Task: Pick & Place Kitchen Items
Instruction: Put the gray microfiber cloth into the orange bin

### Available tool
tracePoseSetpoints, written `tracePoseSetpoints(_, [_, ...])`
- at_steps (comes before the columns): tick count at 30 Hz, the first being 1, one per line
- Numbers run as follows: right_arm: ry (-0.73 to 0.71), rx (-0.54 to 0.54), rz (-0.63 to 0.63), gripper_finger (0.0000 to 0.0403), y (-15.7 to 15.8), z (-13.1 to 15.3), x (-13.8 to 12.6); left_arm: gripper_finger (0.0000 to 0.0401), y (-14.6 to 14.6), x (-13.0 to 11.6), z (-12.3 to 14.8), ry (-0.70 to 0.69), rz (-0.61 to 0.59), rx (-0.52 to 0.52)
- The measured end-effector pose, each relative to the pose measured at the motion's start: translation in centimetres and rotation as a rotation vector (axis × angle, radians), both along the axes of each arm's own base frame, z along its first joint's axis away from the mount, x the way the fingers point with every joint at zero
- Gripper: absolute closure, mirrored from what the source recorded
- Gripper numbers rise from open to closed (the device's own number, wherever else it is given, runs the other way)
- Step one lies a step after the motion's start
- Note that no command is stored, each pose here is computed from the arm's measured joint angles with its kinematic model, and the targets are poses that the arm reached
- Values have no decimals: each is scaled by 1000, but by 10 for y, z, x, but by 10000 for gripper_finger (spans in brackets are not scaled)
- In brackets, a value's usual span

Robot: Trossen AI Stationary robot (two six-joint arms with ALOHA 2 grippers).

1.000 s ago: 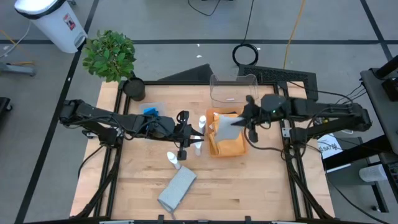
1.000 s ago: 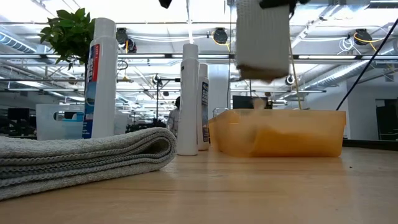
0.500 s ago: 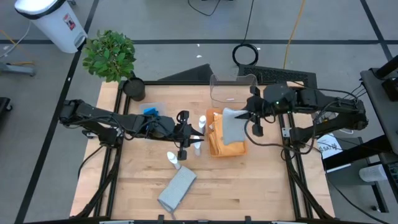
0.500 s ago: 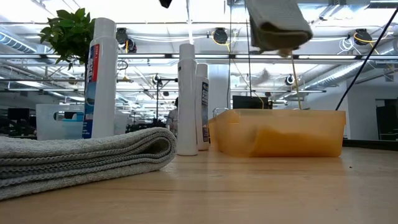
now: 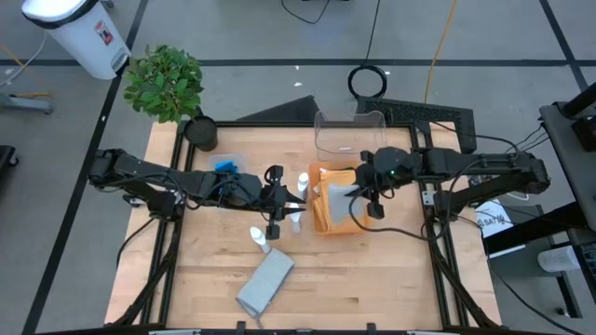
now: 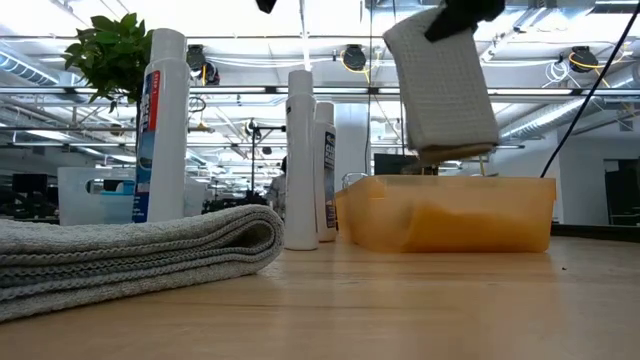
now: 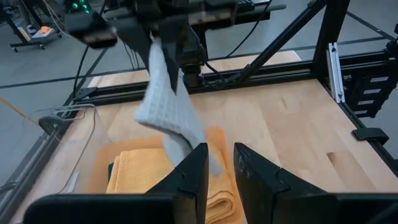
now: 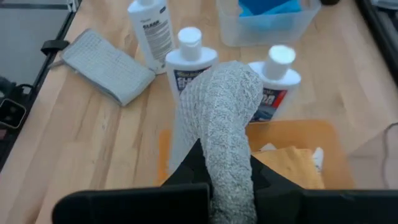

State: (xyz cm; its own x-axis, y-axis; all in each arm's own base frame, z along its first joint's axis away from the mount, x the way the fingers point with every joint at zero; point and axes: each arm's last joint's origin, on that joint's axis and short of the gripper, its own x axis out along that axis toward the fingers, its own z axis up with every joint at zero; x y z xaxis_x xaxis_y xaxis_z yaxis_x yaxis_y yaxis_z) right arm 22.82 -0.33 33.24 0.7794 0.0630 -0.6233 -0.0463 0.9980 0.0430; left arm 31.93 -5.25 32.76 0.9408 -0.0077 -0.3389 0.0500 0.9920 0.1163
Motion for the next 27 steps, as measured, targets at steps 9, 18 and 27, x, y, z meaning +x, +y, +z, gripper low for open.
tracePoseSetpoints(9, [17,107,17,399,2,-35,4,324,0,0,0,0,0,0])
tracePoseSetpoints(18, [49,151,-21,399,2,-62,3,325,0,0,0,1,0,1])
tracePoseSetpoints(27, [38,93,-39,399,-2,-78,2,325,0,0,0,1,0,0])
